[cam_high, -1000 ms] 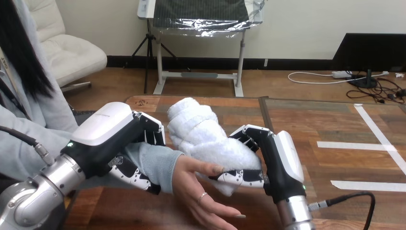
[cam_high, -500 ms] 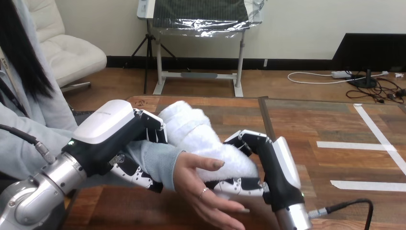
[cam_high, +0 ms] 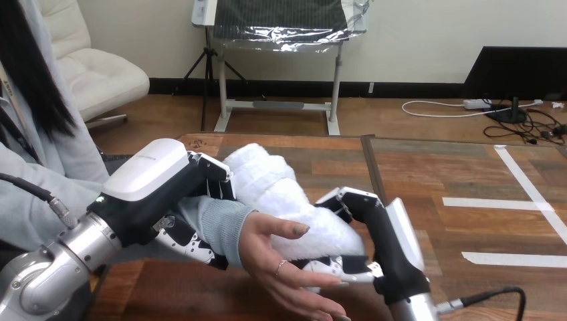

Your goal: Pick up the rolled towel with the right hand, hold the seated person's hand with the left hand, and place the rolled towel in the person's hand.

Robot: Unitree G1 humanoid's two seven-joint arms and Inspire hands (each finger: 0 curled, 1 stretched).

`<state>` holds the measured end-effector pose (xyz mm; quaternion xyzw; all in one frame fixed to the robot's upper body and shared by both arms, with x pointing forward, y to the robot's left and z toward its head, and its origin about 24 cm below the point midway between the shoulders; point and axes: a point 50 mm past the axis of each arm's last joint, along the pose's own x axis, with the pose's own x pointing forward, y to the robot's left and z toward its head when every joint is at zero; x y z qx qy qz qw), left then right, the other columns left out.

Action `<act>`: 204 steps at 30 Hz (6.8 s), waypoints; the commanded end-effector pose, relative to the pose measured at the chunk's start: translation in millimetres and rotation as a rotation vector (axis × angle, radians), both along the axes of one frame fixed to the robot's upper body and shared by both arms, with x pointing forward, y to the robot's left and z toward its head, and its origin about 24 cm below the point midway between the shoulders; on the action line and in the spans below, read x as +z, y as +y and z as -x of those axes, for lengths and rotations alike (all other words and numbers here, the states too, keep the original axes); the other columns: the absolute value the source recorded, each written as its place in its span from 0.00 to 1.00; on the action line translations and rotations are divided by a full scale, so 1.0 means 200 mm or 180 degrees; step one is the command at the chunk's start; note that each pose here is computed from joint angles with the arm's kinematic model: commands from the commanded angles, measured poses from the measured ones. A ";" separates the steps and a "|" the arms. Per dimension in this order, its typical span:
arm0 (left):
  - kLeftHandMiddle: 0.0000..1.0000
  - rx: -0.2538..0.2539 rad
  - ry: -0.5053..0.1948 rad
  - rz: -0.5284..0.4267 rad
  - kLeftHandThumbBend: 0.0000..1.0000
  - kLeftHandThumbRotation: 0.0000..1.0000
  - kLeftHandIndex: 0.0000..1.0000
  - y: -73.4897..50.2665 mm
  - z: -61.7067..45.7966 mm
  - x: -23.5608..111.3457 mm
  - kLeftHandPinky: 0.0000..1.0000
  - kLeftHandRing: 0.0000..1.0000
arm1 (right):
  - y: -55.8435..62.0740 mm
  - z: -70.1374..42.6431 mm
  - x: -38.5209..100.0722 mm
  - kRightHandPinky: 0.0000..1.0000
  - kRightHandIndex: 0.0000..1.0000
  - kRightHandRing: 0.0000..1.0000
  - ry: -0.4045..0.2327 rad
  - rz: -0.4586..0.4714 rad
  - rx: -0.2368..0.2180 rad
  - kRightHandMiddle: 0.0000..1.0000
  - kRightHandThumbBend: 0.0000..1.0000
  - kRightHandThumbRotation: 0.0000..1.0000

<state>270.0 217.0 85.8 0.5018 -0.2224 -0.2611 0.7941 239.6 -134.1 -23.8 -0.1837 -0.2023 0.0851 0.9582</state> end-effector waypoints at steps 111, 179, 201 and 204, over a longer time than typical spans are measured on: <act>0.37 -0.0204 -0.0027 0.0121 1.00 0.00 0.37 -0.08 -0.11 0.02 0.29 0.33 | -0.18 0.11 0.20 0.21 0.45 0.27 -0.0919 -0.0530 0.0441 0.40 0.80 0.07; 0.80 -0.0181 0.0076 0.0005 1.00 0.38 0.83 -0.05 -0.07 -0.03 0.77 0.76 | -0.16 0.05 0.11 0.81 0.84 0.83 0.0015 0.0017 0.0859 0.81 1.00 0.58; 0.98 -0.0170 0.0317 -0.0088 1.00 0.56 0.99 -0.04 -0.05 -0.09 0.91 0.95 | -0.16 0.05 0.08 0.98 1.00 1.00 0.0409 0.0464 0.0983 1.00 1.00 0.90; 0.99 -0.0170 0.0340 -0.0094 1.00 0.61 1.00 -0.04 -0.04 -0.10 0.93 0.98 | -0.16 0.05 0.08 0.99 1.00 1.00 0.0439 0.0490 0.0991 1.00 1.00 0.91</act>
